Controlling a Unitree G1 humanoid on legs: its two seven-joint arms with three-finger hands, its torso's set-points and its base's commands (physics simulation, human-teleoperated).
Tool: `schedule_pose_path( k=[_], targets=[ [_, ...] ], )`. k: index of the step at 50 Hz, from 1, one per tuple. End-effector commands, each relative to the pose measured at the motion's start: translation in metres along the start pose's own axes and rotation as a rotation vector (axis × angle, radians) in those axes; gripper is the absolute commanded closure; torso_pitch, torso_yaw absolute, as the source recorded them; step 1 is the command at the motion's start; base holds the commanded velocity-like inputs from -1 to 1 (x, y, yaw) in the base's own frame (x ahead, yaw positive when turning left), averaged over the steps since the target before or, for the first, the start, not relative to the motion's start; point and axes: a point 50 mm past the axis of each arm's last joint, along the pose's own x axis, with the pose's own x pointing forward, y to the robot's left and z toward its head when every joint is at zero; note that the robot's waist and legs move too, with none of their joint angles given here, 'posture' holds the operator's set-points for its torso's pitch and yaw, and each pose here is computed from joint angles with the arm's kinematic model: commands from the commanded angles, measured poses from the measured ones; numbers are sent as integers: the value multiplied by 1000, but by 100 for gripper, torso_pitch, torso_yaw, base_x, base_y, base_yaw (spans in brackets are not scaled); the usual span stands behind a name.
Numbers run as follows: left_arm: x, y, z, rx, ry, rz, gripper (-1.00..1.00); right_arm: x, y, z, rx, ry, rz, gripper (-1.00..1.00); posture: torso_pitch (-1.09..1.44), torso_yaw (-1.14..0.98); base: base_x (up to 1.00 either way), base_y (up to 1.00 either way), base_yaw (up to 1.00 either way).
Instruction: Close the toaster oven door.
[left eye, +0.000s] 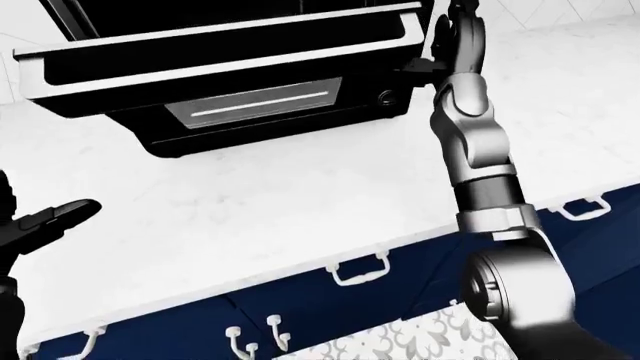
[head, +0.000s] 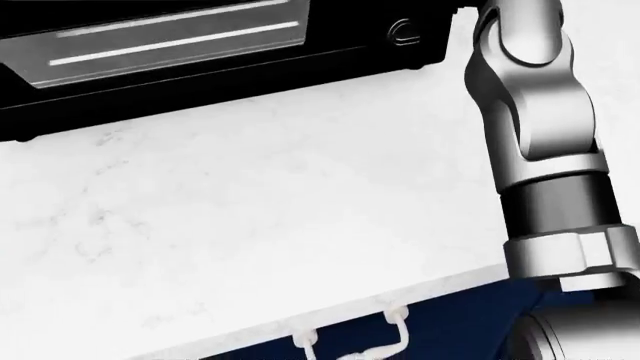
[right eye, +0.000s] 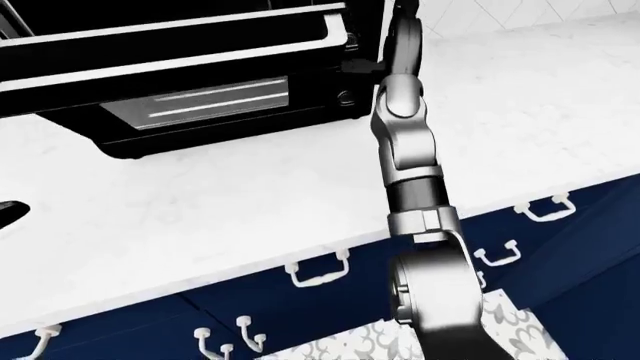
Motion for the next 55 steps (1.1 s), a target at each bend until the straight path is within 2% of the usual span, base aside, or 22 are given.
schedule_pose_path(
  k=[1,7,22,34,36,45,55],
  targets=[
    [-1,-2,21,10,-95,-14,-100,4,-1,35,35,-145,-15,-100,0,0,0,0,0],
    [-8,-7,34,9,-118,-42,-100,7,1,38,28,-147,-15,-100,0,0,0,0,0],
    [-24,-19,39,9,-120,-103,-100,10,2,41,20,-149,-14,-100,0,0,0,0,0],
    [-37,-41,19,-7,-69,-184,-100,13,2,45,19,-156,-13,-100,0,0,0,0,0],
    [-38,-41,19,-5,-75,-179,-100,14,3,45,19,-157,-12,-100,0,0,0,0,0],
    [-48,-53,17,-20,-56,-229,-100,15,3,49,17,-162,-11,-100,0,0,0,0,0],
    [-66,-70,12,-42,-31,-306,-100,16,1,51,16,-166,-16,-100,0,0,0,0,0]
  ],
)
